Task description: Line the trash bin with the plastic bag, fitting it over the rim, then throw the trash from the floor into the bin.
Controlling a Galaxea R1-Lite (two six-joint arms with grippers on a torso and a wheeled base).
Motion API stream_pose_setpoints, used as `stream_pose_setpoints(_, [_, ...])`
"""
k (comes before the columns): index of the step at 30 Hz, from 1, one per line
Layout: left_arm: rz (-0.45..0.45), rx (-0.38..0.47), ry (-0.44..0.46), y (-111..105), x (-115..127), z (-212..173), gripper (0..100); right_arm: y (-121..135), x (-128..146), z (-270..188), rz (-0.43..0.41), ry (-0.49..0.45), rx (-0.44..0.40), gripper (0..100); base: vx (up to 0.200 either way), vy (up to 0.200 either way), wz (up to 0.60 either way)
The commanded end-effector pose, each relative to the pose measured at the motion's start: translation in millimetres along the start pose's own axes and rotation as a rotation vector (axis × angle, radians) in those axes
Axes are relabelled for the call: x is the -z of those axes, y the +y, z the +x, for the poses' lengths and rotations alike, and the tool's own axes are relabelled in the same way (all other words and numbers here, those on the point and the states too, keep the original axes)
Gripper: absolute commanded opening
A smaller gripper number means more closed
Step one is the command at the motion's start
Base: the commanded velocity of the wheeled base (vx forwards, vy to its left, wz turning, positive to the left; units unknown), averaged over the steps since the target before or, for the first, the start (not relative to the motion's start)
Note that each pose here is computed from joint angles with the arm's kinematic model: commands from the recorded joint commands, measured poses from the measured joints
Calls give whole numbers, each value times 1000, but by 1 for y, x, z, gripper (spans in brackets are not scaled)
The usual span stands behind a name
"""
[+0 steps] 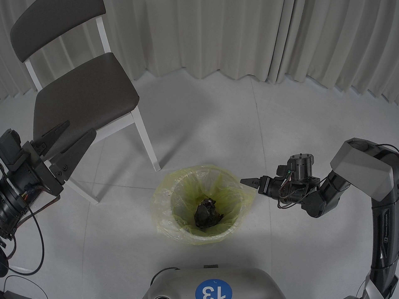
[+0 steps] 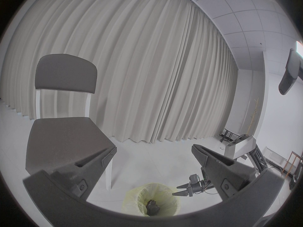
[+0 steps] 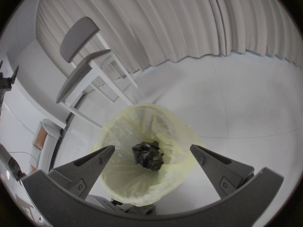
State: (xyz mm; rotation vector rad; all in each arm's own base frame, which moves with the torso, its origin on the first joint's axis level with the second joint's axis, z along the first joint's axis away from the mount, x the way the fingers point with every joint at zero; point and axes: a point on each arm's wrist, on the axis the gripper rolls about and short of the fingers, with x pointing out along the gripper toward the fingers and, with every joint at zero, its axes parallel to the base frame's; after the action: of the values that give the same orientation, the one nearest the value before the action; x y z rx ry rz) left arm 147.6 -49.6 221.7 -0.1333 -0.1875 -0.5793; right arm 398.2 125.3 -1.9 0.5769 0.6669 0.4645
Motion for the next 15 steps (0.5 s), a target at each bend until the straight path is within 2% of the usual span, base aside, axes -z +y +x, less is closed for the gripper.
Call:
stream_pose_setpoints(1, [-1, 1, 0, 0, 0, 0, 100, -1, 3, 1, 4, 10, -1, 100, 0, 0, 0])
stream_pose_setpoints(7, [0, 1, -3, 0, 0, 0, 100, -1, 6, 1, 8, 22, -11, 100, 0, 0, 0])
stream_pose_setpoints(8, [0, 1, -3, 0, 0, 0, 100, 0, 6, 1, 8, 21, -13, 0, 0, 0, 0])
stream_pose_setpoints(15, [0, 1, -3, 0, 0, 0, 100, 1, 9, 2, 4, 25, -17, 0, 0, 0, 0])
